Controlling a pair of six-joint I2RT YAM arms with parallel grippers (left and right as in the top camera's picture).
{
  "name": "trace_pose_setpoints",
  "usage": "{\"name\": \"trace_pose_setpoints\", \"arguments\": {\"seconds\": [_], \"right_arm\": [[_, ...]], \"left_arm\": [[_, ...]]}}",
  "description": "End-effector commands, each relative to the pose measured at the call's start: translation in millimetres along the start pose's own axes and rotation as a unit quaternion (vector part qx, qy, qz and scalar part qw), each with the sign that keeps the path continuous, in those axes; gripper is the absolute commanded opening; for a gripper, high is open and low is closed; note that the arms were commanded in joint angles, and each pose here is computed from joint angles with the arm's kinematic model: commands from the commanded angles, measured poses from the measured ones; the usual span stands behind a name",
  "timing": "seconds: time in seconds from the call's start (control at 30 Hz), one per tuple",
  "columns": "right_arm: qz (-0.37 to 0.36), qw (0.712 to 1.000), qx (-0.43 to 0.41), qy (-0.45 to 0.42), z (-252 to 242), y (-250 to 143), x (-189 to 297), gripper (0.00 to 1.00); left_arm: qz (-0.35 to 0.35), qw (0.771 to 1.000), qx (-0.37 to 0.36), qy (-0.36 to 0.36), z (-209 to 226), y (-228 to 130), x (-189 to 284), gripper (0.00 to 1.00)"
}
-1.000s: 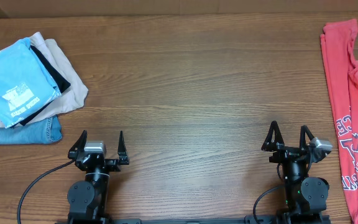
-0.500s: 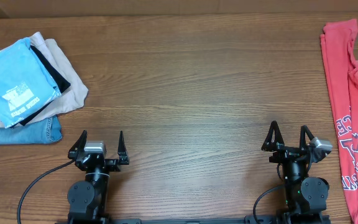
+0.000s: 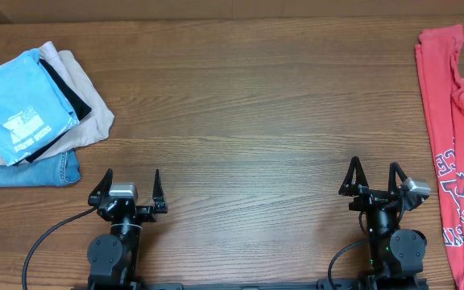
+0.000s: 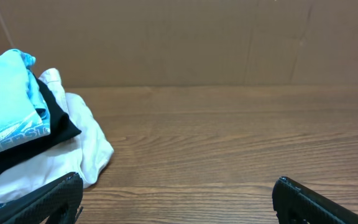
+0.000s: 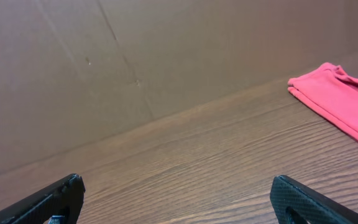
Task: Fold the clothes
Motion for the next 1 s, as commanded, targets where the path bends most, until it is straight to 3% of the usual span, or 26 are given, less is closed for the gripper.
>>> {"name": "trace_pose_setpoints", "arguments": {"seconds": [0.0,0.97], "right_arm": [[0.000,1.000,-0.001,0.000,-1.2,-1.9,-0.3,1.00],[0.000,1.000,-0.001,0.000,-1.2,-1.9,-0.3,1.00]], "left_arm": [[-0.006,1.000,-0.002,-0.004,-1.5,1.5,0.4,1.00],[-0.009,1.000,0.022,-0.012,-3.5,4.5,1.0,1.00]]}}
Point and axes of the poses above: each gripper's point midway between its finger pads, its own x axis back along the fingers, its own z axis along the line the jaws close on, y = z × x, the point moved 2 cm from there along x, back along the fingers, and after that the axes turned 7 degrees about -x, right-handed, at the moved point
